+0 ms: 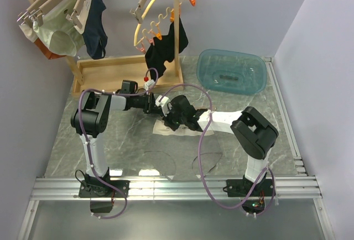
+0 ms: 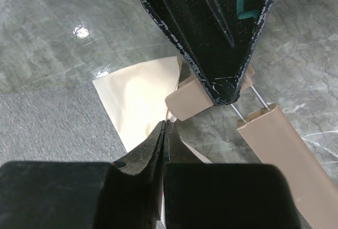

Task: Clip the underwear to the hanger

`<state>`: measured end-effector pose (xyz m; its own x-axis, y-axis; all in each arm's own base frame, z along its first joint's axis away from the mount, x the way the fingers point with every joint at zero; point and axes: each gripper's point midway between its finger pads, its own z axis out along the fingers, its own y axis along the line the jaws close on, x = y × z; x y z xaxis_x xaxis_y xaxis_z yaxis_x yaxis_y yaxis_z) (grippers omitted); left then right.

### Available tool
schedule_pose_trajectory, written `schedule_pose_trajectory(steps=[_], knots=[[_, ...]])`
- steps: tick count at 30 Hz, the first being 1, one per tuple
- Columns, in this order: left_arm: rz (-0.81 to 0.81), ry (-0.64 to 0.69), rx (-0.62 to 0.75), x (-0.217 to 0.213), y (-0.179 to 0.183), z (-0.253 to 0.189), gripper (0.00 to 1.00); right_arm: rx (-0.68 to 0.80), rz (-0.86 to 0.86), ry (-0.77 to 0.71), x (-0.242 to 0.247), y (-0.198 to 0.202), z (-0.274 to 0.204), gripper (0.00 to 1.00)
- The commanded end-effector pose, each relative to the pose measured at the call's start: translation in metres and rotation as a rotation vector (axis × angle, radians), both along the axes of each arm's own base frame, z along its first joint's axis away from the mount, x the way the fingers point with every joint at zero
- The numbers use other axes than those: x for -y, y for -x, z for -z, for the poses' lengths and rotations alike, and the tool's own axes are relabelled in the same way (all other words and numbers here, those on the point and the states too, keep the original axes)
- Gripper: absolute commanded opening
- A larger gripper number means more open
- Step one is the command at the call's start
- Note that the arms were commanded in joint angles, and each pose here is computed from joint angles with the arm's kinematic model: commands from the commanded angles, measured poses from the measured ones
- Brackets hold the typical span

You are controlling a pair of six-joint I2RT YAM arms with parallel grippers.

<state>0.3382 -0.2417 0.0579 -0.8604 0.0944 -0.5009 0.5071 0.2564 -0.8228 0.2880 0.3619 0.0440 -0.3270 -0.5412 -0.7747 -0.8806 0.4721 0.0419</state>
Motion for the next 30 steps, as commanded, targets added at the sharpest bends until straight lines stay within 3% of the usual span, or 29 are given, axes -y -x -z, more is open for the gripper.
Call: schedule_pose_trajectory(steps=[1, 15, 30], knots=[[0.043, 0.016, 0.034, 0.002, 0.0, -0.002, 0.0, 0.069, -0.002, -0.047, -0.007, -0.006, -0.025, 0.0], [0.064, 0.009, 0.037, -0.005, 0.003, 0.006, 0.0, 0.072, 0.001, -0.059, -0.01, -0.009, -0.031, 0.0], [0.024, 0.048, 0.053, -0.004, -0.008, -0.014, 0.0, 0.054, -0.021, -0.05, -0.013, -0.007, -0.026, 0.0]])
